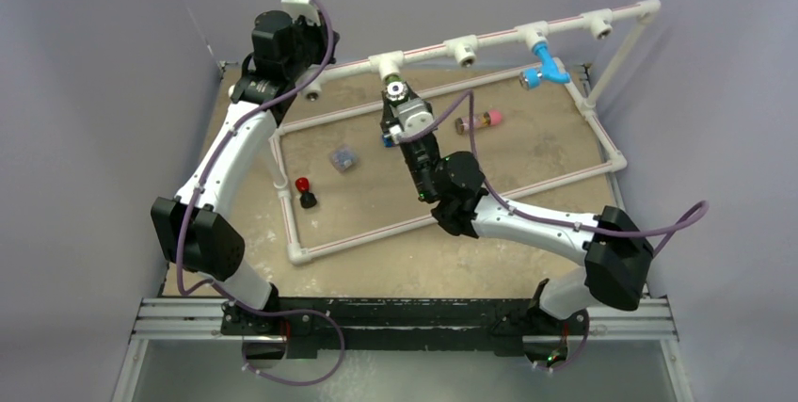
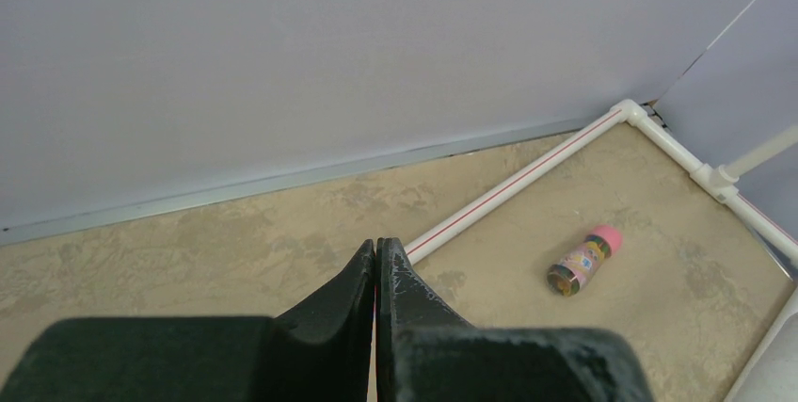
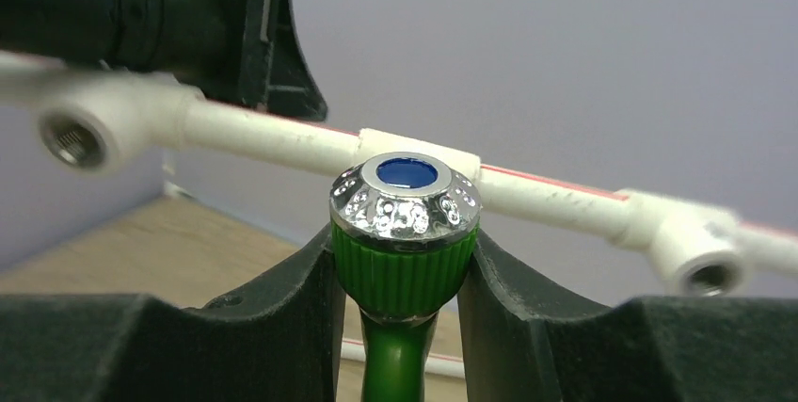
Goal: Install the water faucets
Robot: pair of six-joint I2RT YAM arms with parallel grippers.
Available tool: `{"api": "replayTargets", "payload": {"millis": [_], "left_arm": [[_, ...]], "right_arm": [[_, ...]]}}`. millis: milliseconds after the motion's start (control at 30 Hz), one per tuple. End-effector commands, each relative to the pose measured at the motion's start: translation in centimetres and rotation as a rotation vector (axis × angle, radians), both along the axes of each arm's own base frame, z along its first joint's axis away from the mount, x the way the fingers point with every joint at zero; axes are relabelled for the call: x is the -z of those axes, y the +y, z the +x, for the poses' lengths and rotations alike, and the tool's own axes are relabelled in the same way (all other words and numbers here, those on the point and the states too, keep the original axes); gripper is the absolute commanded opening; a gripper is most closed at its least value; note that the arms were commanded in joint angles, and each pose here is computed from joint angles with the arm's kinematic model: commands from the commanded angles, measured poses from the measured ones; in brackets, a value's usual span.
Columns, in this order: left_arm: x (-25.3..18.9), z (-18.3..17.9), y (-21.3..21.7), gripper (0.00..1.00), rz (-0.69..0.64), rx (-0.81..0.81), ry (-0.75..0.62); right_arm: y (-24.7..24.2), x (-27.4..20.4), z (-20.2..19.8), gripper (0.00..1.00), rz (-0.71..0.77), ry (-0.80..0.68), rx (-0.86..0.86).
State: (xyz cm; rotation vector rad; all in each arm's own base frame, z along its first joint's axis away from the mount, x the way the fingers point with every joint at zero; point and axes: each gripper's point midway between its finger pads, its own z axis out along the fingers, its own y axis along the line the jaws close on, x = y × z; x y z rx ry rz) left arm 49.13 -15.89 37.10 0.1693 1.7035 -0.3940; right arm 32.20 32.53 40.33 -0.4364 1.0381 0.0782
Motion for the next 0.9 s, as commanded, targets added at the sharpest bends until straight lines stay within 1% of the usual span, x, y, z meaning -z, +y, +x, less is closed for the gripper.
{"api": "replayTargets", "payload": {"millis": [0,67,433,600,667,733,867], "left_arm": [[12.9,-1.6,-0.4,0.0,0.102,0.031,0.365],[12.8,-1.7,-0.5,0.0,0.1,0.034,0.365],[12.9,-1.9,-0.8,0.0,0.087,0.051,0.373],[12.7,-2.0,-0.9,0.0,0.083,0.054,0.371],[12.7,-2.0,-0.9,0.0,0.08,0.052,0.37],[12.9,-2.0,-0.9,0.0,0.077,0.052,0.375],[12.7,-2.1,-0.9,0.0,0.074,0.054,0.371]], "right_arm": [[-1.0,-1.7,-1.4,0.0,0.589,0.184,-0.204],[-0.6,-1.5,-1.6,0.0,0.739,0.258,-0.277],[1.3,-0.5,-1.6,0.0,1.424,0.695,-0.587],[2.3,0.8,-1.4,0.0,1.597,0.903,-0.73],[2.6,2.1,-1.5,0.0,1.667,1.003,-0.787],[2.6,2.8,-1.8,0.0,1.704,1.058,-0.849],[2.7,4.0,-2.1,0.0,1.745,1.123,-0.883]]}}
